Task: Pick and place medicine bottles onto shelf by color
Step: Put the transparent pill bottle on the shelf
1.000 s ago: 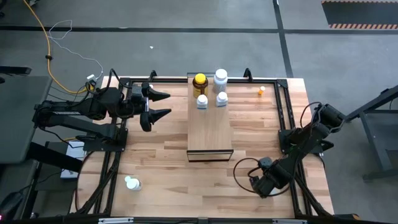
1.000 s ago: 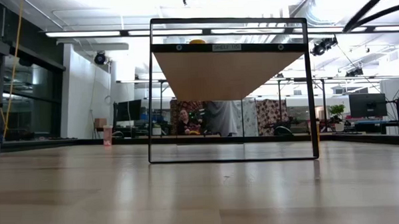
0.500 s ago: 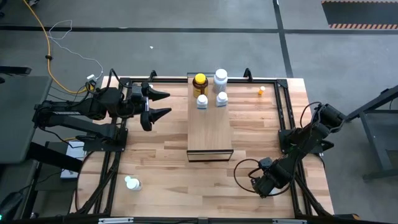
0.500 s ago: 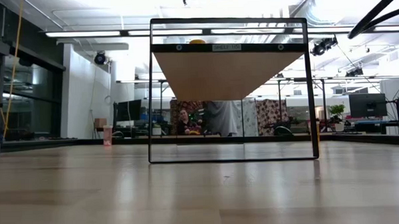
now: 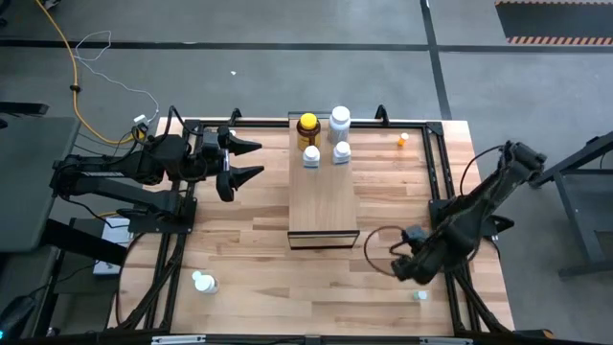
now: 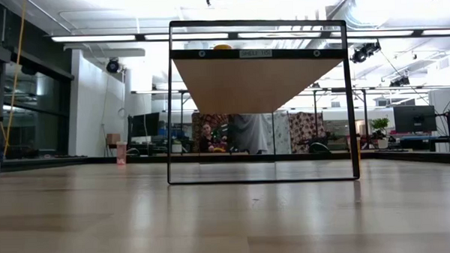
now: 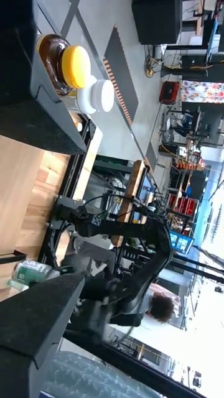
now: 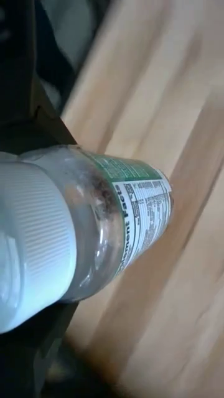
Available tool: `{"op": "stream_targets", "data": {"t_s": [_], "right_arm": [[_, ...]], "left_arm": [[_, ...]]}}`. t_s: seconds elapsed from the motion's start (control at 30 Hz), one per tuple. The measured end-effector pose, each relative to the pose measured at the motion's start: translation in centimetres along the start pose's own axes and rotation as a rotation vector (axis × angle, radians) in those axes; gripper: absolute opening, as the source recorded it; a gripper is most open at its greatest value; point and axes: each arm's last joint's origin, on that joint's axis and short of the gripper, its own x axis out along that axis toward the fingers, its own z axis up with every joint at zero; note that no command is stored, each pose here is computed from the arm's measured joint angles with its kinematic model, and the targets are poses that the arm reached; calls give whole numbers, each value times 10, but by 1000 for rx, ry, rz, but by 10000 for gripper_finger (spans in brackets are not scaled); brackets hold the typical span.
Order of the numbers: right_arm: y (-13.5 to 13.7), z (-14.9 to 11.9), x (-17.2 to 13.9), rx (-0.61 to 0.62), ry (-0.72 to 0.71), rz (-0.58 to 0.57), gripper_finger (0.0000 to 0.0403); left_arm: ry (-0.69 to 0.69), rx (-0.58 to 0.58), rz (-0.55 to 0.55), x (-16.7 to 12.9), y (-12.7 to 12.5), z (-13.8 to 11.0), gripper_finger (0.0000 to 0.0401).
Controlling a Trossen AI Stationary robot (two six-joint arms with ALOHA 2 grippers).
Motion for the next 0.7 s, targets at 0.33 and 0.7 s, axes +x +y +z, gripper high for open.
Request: {"op": "stream_targets", "data": {"t_s": [0.33,0.7], "right_arm": [[15,36,-92,-301,-267,816,277],[29,98,-187,-545,-604,491,276]], "left_arm": [[0,0,1,0,0,0,321],[-7,0,29,0,1,0,321]]}}
